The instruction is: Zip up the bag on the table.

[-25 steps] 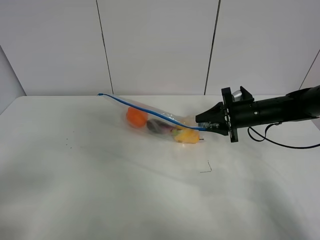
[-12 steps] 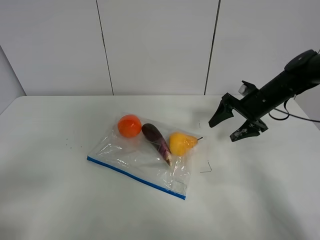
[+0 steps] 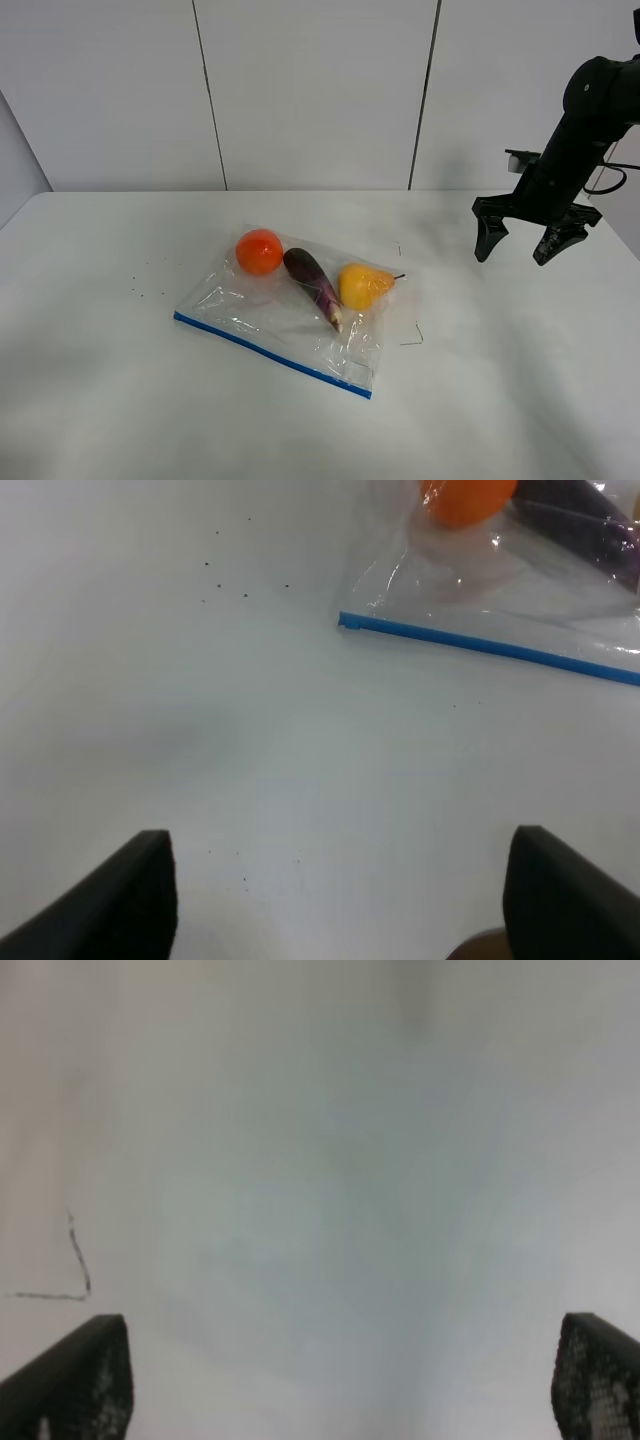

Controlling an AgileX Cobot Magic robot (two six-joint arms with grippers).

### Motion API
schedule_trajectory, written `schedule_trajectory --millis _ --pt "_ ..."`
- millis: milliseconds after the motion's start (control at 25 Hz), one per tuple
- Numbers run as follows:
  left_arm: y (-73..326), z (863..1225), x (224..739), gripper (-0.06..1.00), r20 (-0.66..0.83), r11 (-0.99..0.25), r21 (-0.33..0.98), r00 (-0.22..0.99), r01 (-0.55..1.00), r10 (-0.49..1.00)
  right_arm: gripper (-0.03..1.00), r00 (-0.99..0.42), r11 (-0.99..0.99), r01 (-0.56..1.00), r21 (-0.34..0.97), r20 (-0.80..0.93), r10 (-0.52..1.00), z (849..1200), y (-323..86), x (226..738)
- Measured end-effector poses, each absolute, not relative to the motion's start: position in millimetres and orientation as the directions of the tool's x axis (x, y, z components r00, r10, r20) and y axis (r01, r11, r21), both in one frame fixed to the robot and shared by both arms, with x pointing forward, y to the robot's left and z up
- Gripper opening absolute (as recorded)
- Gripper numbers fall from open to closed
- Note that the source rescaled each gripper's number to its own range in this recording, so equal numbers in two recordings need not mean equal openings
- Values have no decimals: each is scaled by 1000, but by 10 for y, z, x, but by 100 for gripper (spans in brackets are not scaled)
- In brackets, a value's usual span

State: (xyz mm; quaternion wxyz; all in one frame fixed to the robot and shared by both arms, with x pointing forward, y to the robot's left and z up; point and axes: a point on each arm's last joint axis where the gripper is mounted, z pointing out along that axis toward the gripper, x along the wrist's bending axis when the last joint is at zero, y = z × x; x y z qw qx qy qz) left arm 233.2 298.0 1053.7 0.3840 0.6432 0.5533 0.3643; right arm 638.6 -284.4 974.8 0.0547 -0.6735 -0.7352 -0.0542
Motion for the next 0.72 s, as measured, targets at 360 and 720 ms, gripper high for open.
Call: schedule_trajectory --millis 360,720 --pt "2980 10537 2332 94 44 -93 897 122 432 992 100 -92 88 995 36 137 986 9986 -2856 6168" --pt "2980 10519 2338 94 43 -93 894 123 439 991 100 -90 87 996 30 132 987 10255 -2862 5339"
